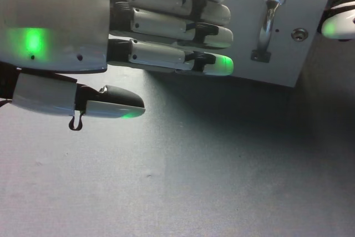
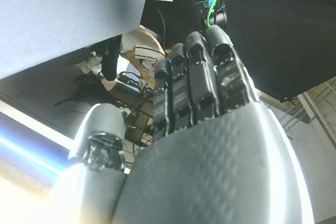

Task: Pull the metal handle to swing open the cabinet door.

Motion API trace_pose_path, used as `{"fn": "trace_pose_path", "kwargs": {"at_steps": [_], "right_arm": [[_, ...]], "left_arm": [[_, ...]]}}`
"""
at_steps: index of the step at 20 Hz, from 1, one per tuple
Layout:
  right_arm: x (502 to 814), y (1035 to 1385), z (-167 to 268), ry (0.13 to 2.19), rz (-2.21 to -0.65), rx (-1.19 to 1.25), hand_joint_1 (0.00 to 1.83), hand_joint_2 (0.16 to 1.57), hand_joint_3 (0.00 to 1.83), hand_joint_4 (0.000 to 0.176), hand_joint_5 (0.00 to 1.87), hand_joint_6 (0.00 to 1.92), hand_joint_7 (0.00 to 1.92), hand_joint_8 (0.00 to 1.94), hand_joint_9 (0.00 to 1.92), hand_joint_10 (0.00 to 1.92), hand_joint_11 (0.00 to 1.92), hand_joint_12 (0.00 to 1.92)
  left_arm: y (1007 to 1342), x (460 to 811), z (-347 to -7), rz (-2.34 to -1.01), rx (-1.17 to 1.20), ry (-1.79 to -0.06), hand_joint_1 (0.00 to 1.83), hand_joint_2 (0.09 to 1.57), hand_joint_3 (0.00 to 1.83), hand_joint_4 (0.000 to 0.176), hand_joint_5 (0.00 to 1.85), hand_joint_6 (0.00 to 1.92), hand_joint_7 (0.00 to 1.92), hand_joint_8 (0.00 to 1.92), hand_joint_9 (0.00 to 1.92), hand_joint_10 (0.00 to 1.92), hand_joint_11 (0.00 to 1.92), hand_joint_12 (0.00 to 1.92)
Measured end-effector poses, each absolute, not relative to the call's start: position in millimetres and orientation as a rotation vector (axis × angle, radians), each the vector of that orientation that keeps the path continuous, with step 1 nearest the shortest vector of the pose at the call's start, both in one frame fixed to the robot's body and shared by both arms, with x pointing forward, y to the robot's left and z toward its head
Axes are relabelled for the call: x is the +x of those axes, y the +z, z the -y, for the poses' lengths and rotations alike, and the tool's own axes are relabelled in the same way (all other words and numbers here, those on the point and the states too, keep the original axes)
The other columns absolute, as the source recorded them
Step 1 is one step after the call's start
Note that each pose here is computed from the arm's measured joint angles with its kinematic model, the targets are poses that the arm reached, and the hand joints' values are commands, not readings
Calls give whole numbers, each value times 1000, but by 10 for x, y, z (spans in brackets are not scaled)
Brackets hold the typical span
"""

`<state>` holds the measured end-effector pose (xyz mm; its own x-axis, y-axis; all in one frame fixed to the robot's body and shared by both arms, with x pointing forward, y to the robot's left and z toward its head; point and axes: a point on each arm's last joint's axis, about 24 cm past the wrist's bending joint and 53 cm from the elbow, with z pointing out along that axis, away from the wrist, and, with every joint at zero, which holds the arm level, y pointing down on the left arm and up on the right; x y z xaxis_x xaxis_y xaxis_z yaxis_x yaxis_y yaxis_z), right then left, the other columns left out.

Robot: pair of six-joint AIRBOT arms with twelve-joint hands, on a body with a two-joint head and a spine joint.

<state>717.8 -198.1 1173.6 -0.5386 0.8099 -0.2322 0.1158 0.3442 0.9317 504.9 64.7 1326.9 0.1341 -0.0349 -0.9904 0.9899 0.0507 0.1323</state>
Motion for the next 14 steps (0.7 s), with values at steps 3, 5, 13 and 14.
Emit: {"fn": "trace_pose_path", "kwargs": {"at_steps": [3, 5, 13, 14], "right_arm": [[7181, 11715, 1905, 1258, -1893, 837, 0, 1514, 0, 0, 184, 3, 249, 3, 218, 2, 0, 623], [7182, 11702, 1857, 1276, -1893, 857, 0, 1514, 0, 0, 180, 1, 245, 1, 214, 0, 0, 609], [7187, 11693, 1735, 1310, -1893, 880, 0, 1510, 0, 0, 175, 0, 248, 1, 225, 1, 0, 628], [7188, 11694, 1736, 1310, -1893, 881, 0, 1505, 0, 0, 152, 0, 229, 0, 208, 0, 0, 583]], "left_arm": [[13269, 5049, -647, -1106, 1206, -1094, 0, 1571, 54, 0, 259, 1, 289, 2, 262, 0, 0, 596], [13268, 5047, -647, -1105, 1207, -1094, 0, 1571, 54, 0, 259, 1, 289, 2, 261, 0, 0, 594], [13269, 5048, -647, -1105, 1206, -1094, 0, 1571, 44, 0, 266, 6, 290, 4, 256, 2, 0, 576], [13268, 5048, -647, -1105, 1207, -1094, 0, 1571, 51, 0, 261, 1, 285, 0, 249, 0, 0, 605]]}}
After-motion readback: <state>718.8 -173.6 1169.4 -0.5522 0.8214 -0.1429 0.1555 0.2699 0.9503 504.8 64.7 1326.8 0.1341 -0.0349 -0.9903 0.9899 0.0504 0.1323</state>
